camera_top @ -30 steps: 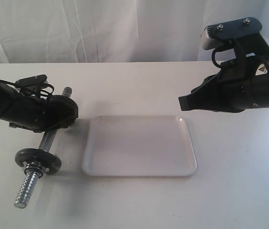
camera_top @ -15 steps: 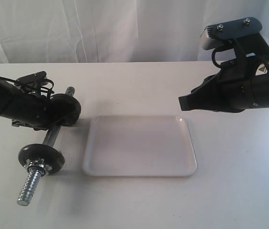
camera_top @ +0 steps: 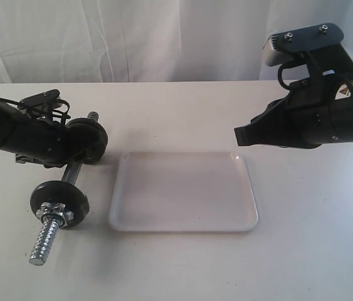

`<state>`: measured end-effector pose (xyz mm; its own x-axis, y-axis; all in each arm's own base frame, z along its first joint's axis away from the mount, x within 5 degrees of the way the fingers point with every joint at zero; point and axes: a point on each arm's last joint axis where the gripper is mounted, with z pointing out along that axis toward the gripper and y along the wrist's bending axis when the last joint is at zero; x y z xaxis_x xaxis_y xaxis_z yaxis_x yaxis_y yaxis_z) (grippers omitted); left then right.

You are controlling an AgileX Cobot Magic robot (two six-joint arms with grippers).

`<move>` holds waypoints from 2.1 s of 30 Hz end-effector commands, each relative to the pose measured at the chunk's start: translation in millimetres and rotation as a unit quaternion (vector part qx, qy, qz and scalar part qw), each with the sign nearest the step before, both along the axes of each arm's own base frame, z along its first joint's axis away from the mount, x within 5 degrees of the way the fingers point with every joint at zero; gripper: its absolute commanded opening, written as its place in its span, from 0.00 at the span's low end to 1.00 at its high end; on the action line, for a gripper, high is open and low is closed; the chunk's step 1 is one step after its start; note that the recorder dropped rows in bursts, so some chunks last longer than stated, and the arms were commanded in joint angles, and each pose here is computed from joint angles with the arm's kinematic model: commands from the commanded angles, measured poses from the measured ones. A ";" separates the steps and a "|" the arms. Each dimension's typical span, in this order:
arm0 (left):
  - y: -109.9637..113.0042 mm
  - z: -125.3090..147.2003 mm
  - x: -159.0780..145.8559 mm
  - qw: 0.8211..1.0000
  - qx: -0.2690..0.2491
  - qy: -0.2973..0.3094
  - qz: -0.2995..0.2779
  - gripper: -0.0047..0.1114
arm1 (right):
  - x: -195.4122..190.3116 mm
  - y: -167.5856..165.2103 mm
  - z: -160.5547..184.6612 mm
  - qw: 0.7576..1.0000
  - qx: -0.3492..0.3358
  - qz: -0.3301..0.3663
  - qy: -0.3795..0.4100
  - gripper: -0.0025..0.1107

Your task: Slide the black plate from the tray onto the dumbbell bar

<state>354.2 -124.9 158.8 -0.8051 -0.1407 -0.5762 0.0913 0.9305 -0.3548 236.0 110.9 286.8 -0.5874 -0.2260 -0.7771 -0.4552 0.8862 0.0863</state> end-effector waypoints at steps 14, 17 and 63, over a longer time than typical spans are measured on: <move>8.1 97.6 -19.3 0.989 -0.005 -0.146 -0.019 0.18 | -0.6 -1.9 1.8 1.000 -0.008 0.001 -0.016 0.02; 10.1 118.3 -30.9 0.976 0.051 -0.195 -0.085 0.04 | -0.1 -4.5 3.9 0.999 -0.026 0.005 -0.033 0.02; 68.0 132.8 -234.3 0.931 0.057 -0.337 -0.129 0.04 | -162.2 -91.1 -54.4 0.964 0.091 -0.141 -0.206 0.02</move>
<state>121.7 -56.7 293.1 -0.2489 0.1027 -0.9631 0.4779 0.8779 -0.0299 78.4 26.3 243.1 -0.2605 0.0243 -0.9652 -0.2888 0.9519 0.1019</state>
